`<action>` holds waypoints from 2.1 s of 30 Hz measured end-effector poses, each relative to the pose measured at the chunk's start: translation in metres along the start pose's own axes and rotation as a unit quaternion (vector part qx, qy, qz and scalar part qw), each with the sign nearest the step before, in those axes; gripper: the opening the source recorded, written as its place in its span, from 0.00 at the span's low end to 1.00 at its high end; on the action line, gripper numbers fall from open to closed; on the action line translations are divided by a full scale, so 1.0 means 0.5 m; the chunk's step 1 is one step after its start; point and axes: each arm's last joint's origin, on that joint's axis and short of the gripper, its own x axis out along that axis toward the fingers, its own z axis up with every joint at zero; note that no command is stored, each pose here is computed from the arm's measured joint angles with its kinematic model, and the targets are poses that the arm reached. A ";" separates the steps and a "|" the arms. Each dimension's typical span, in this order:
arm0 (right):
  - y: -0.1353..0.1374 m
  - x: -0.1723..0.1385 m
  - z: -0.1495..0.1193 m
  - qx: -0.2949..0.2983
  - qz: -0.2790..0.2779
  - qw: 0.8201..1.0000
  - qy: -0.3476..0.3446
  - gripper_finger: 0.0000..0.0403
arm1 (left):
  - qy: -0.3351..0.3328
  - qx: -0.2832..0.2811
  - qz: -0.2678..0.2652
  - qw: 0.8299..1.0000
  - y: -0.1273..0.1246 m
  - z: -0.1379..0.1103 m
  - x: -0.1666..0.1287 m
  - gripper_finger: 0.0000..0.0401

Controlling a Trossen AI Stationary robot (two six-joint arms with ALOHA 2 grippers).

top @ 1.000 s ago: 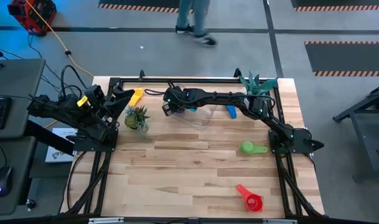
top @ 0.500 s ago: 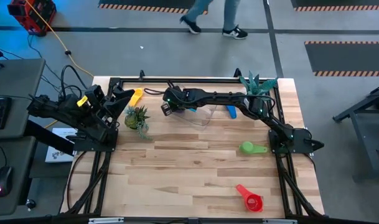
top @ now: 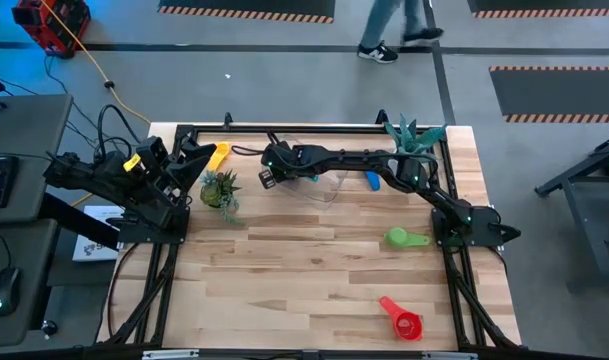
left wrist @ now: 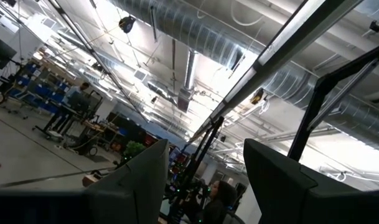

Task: Nest measuring cups in basket
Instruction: Remove the light blue measuring cup from the top of the orange measuring cup in the transparent bin

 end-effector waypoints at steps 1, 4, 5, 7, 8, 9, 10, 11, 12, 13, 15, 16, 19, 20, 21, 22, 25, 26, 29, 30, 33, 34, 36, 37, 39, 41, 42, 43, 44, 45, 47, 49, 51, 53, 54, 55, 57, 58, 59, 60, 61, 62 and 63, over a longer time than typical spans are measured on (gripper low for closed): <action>0.000 0.000 0.000 -0.001 0.001 1.000 0.001 0.25 | 0.000 0.000 0.000 1.000 0.000 0.000 0.000 0.50; -0.001 0.000 -0.001 -0.001 0.001 1.000 0.004 0.24 | 0.000 0.000 0.000 1.000 0.000 0.000 0.000 0.50; -0.001 0.000 -0.001 -0.001 0.001 1.000 0.004 0.24 | 0.000 0.000 0.000 1.000 0.000 0.000 0.000 0.50; -0.001 0.000 -0.001 -0.001 -0.001 1.000 0.003 0.24 | 0.000 0.000 0.000 1.000 0.000 0.000 0.000 0.50; -0.001 0.000 0.000 -0.001 -0.001 1.000 0.002 0.24 | 0.000 0.000 -0.001 1.000 0.000 0.000 0.000 0.50; -0.001 0.000 0.000 -0.001 -0.001 1.000 0.002 0.24 | 0.000 0.000 -0.001 1.000 0.000 0.000 0.000 0.50; -0.002 0.000 0.000 -0.001 -0.001 1.000 0.002 0.24 | 0.000 0.000 -0.001 1.000 0.000 0.000 0.000 0.50; -0.002 0.000 0.000 -0.001 -0.001 1.000 0.003 0.24 | 0.000 0.000 -0.001 1.000 0.000 0.000 0.000 0.50; -0.002 0.000 0.000 -0.001 0.000 1.000 0.003 0.24 | 0.000 0.000 -0.001 1.000 0.000 0.000 0.000 0.50; -0.002 0.000 0.000 -0.005 0.001 1.000 0.004 0.24 | 0.000 0.000 -0.001 1.000 0.000 0.000 0.000 0.50; -0.001 0.000 0.000 -0.014 0.004 1.000 0.006 0.24 | 0.000 0.000 -0.001 1.000 0.000 0.000 0.000 0.50; -0.001 0.000 0.000 -0.017 0.005 1.000 0.007 0.24 | 0.000 0.000 -0.001 1.000 0.000 0.000 0.000 0.50; -0.003 -0.001 0.004 -0.016 0.006 1.000 0.007 0.24 | 0.000 0.000 -0.001 1.000 0.000 0.000 0.000 0.50; -0.003 -0.003 0.007 -0.015 0.006 1.000 0.006 0.24 | 0.000 0.000 -0.001 1.000 0.000 0.000 0.000 0.50; -0.002 -0.005 0.010 -0.014 0.008 1.000 0.004 0.25 | 0.000 0.000 -0.001 1.000 0.000 0.000 0.000 0.50; -0.002 -0.008 0.014 -0.013 0.009 1.000 0.000 0.25 | 0.000 0.000 -0.001 1.000 0.000 0.000 0.000 0.50; -0.003 -0.018 0.028 -0.020 0.008 1.000 -0.005 0.25 | 0.000 0.000 -0.001 1.000 0.000 0.000 0.000 0.50; -0.003 -0.021 0.033 -0.021 0.009 1.000 -0.009 0.25 | 0.000 0.000 -0.001 1.000 0.000 0.000 0.000 0.50; -0.007 -0.026 0.038 -0.020 0.004 1.000 -0.004 0.25 | 0.000 0.000 -0.001 1.000 0.000 0.000 0.000 0.50; -0.008 -0.026 0.038 -0.021 0.002 1.000 -0.002 0.25 | 0.000 0.000 -0.001 1.000 0.000 0.000 0.000 0.50; -0.011 -0.027 0.034 -0.030 -0.003 0.999 0.009 0.25 | 0.000 0.000 -0.001 1.000 0.000 0.000 0.000 0.50; -0.010 -0.027 0.032 -0.035 -0.002 0.999 0.015 0.25 | 0.000 0.000 -0.001 1.000 0.000 0.000 0.000 0.50; -0.008 -0.028 0.028 -0.040 -0.002 0.999 0.020 0.25 | 0.000 0.000 -0.001 1.000 0.000 0.000 0.000 0.50; -0.006 -0.029 0.026 -0.042 -0.002 0.999 0.020 0.25 | 0.000 0.000 -0.001 1.000 0.000 0.000 0.000 0.50; -0.005 -0.029 0.025 -0.051 -0.001 0.998 0.021 0.25 | 0.000 0.000 -0.001 1.000 0.000 0.000 0.000 0.50; -0.005 -0.029 0.025 -0.057 -0.001 0.998 0.021 0.25 | 0.000 0.000 -0.001 1.000 0.000 0.000 0.000 0.50; -0.005 -0.029 0.025 -0.060 -0.001 0.998 0.021 0.25 | 0.000 0.000 -0.001 1.000 0.000 0.000 0.000 0.50; -0.005 -0.029 0.025 -0.062 -0.001 0.998 0.021 0.25 | 0.000 0.000 -0.001 1.000 0.000 0.000 0.000 0.50; -0.005 -0.029 0.025 -0.065 -0.001 0.998 0.021 0.25 | 0.000 0.000 -0.001 1.000 0.000 0.000 0.000 0.50; -0.005 -0.029 0.025 -0.068 -0.001 0.997 0.021 0.25 | 0.000 0.000 -0.001 1.000 0.000 0.000 0.000 0.50; -0.005 -0.029 0.025 -0.072 -0.001 0.997 0.021 0.25 | 0.000 0.000 -0.001 1.000 0.000 0.000 0.000 0.50; -0.005 -0.029 0.025 -0.073 0.000 0.997 0.021 0.25 | 0.000 0.000 -0.001 1.000 0.000 0.000 0.000 0.50; -0.005 -0.029 0.025 -0.070 0.000 0.997 0.021 0.25 | 0.000 0.000 -0.001 1.000 0.000 0.000 0.000 0.50; -0.005 -0.029 0.025 -0.066 -0.001 0.998 0.021 0.24 | 0.000 0.000 -0.001 1.000 0.000 0.000 0.000 0.50; -0.005 -0.029 0.025 -0.065 -0.001 0.998 0.021 0.24 | 0.000 0.000 -0.001 1.000 0.000 0.000 0.000 0.50; -0.005 -0.029 0.025 -0.064 -0.001 0.998 0.021 0.24 | 0.000 0.000 -0.001 1.000 0.000 0.000 0.000 0.50; -0.005 -0.029 0.025 -0.062 -0.001 0.998 0.021 0.22 | 0.000 0.000 -0.001 1.000 0.000 0.000 0.000 0.50; -0.006 -0.029 0.024 -0.059 -0.002 0.998 0.023 0.21 | 0.000 0.000 -0.001 1.000 0.000 0.000 0.000 0.50; -0.006 -0.029 0.024 -0.054 -0.003 0.998 0.025 0.20 | 0.000 0.000 -0.001 1.000 0.000 0.000 0.000 0.50; -0.006 -0.029 0.023 -0.052 0.000 0.998 0.029 0.19 | 0.000 0.000 -0.001 1.000 0.000 0.000 0.000 0.50; -0.006 -0.029 0.023 -0.051 0.006 0.998 0.032 0.18 | 0.000 0.000 -0.001 1.000 0.000 0.000 0.000 0.50; -0.005 -0.028 0.022 -0.051 0.011 0.998 0.035 0.17 | 0.000 0.000 -0.001 1.000 0.000 0.000 0.000 0.50; -0.005 -0.028 0.021 -0.051 0.015 0.998 0.039 0.17 | 0.000 0.000 -0.001 1.000 0.000 0.000 0.000 0.50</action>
